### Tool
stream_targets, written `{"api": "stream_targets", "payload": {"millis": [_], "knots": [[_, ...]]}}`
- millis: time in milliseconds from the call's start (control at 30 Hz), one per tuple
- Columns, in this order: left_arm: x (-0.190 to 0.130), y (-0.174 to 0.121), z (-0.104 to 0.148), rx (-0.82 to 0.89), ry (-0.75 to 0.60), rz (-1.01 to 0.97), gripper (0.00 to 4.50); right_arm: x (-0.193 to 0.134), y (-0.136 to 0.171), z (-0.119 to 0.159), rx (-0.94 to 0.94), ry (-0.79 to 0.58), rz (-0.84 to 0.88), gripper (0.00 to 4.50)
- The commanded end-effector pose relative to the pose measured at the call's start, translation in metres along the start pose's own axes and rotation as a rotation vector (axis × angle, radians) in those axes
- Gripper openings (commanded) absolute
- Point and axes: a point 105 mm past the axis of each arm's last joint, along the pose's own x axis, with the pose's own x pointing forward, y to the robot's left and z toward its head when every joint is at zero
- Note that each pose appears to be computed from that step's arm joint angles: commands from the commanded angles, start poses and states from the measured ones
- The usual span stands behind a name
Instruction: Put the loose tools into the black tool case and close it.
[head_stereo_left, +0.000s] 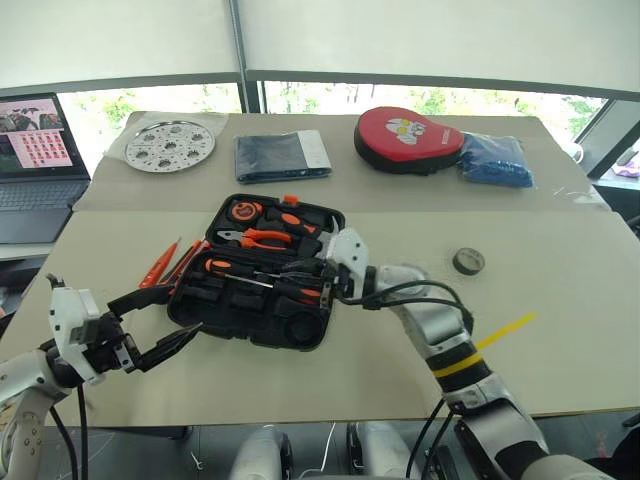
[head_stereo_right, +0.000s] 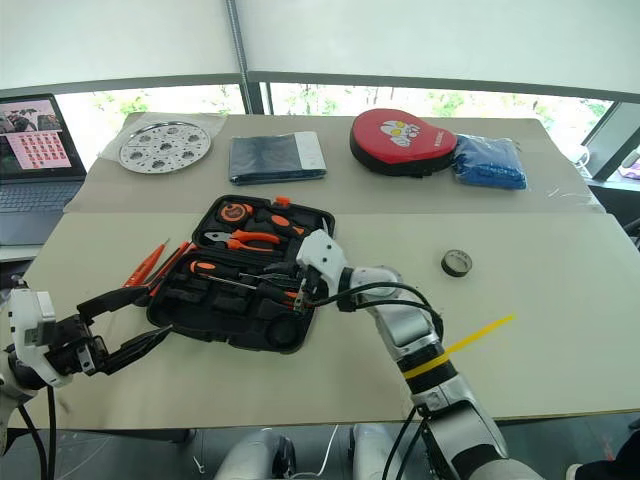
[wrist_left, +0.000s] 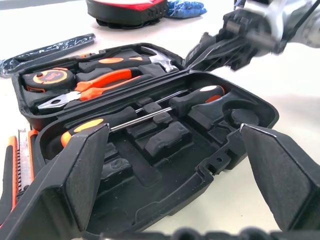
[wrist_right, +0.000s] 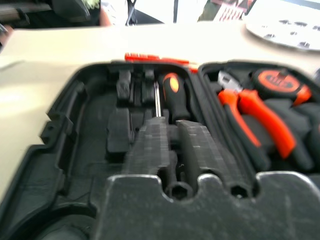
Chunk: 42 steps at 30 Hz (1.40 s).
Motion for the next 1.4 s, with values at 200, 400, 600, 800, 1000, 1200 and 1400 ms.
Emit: {"api": "stream_targets", "payload": {"millis": [200, 400, 600, 800, 1000, 1200, 1400], "knots": [[-0.003, 0.005, 0.001, 0.021, 0.02, 0.024, 4.5, 0.014, 0.012, -0.016, -0.087, 0.11, 0.076, 0.12], [-0.004, 0.005, -0.003, 0.005, 0.044, 0.036, 4.5, 0.016, 0.018, -0.03, -0.03, 0.214, 0.096, 0.12], [-0.004, 0.004, -0.005, -0.009, 0.059, 0.042, 4.5, 0.015, 0.005, -0.023, 0.109, 0.225, 0.048, 0.12], [-0.003, 0.004, -0.008, -0.016, 0.073, 0.045, 4.5, 0.006, 0.0, -0.018, 0.214, 0.279, 0.081, 0.12], [-0.02, 0.017, -0.005, -0.024, 0.014, 0.165, 4.5, -0.017, -0.013, 0.064, 0.054, -0.234, 0.049, 0.35], [-0.073, 0.039, -0.021, -0.058, 0.065, 0.441, 4.5, -0.079, -0.015, 0.063, -0.013, -0.316, -0.036, 2.2], [-0.137, 0.051, -0.046, -0.149, 0.169, 0.759, 4.5, -0.137, -0.01, 0.049, -0.09, -0.345, -0.133, 4.21]]}}
